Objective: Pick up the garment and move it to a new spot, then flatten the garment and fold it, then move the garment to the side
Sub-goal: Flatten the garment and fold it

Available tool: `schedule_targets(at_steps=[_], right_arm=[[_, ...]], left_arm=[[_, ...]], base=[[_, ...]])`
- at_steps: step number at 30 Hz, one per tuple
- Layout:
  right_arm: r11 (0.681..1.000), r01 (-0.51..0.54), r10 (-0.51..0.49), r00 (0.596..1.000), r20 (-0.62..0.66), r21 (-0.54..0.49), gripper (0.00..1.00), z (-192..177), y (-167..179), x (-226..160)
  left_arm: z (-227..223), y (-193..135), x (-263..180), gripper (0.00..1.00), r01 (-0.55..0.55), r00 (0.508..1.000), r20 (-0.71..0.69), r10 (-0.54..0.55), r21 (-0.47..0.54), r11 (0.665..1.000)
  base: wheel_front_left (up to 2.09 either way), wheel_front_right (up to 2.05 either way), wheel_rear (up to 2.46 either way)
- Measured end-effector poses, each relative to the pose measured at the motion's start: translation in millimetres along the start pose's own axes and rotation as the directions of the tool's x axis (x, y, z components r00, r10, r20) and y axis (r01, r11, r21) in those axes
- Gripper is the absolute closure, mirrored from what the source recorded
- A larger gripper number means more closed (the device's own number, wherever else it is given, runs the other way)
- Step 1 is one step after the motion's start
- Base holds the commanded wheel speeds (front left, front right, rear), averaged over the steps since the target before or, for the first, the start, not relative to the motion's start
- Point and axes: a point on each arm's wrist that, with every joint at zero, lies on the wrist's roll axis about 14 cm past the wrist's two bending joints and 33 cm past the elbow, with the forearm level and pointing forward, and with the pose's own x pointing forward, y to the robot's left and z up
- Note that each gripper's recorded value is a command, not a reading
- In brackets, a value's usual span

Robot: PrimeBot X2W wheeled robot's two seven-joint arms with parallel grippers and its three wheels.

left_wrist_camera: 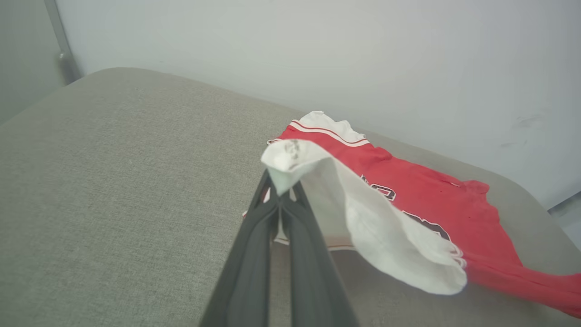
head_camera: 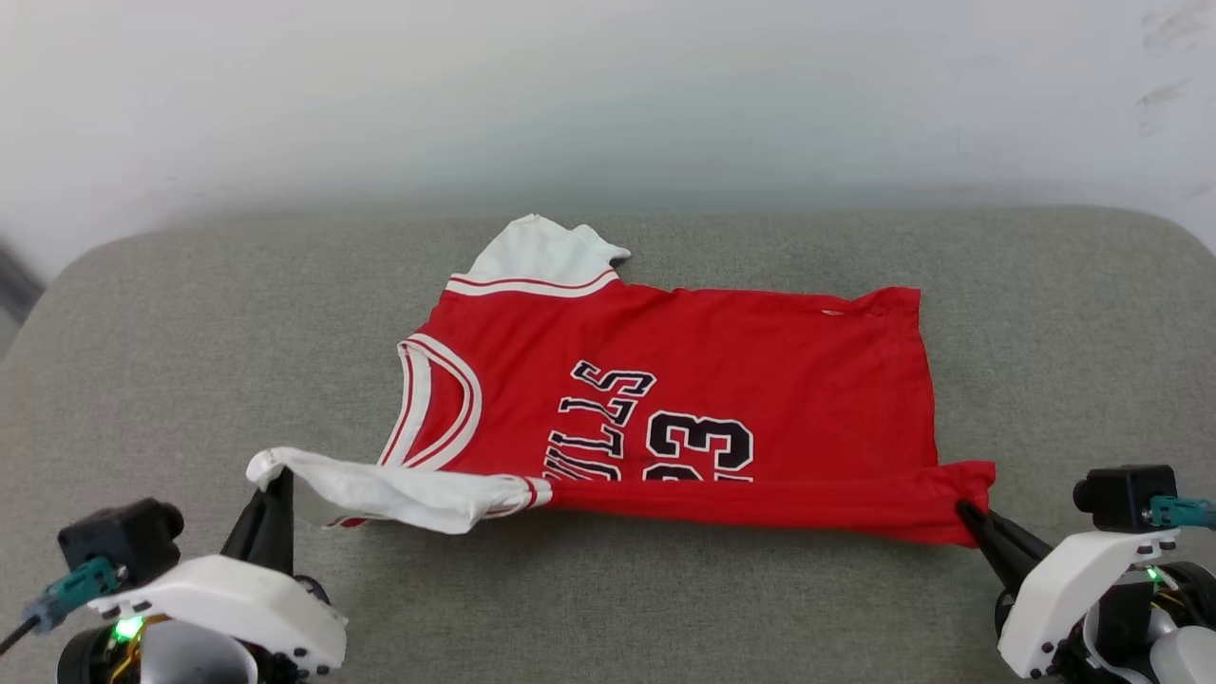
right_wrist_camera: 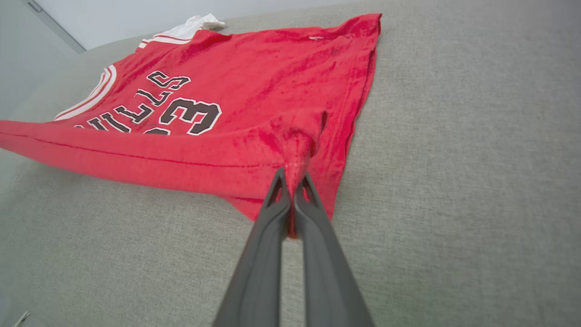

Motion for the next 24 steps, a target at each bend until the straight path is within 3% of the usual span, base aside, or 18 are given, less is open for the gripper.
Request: schedule_targets(at_steps=[15, 23, 24], right_arm=[[0.998, 0.059, -0.061, 0.991, -0.116, -0.024, 1.0, -6.1, -20.1, 54.6], [0.998, 0.052, -0.06, 0.974, -0.218, -0.043, 1.0, -36.5, -23.2, 73.9], [0.997, 0.054, -0.063, 0.973, -0.222, -0.046, 0.93, -37.6, -24.0, 74.2]], left_arm=[[-47.5, -15.4, 114.5, 1.0, 0.07, 0.983, -0.171, -0.067, 0.011, 0.997], [-114.9, -4.0, 139.3, 1.0, 0.033, 0.925, -0.379, -0.03, 0.0, 0.999], [-120.8, -3.5, 139.6, 1.0, 0.028, 0.916, -0.401, -0.029, -0.007, 1.0]], base=[[0.0, 0.0, 0.0], [0.0, 0.0, 0.0], [0.0, 0.0, 0.0]])
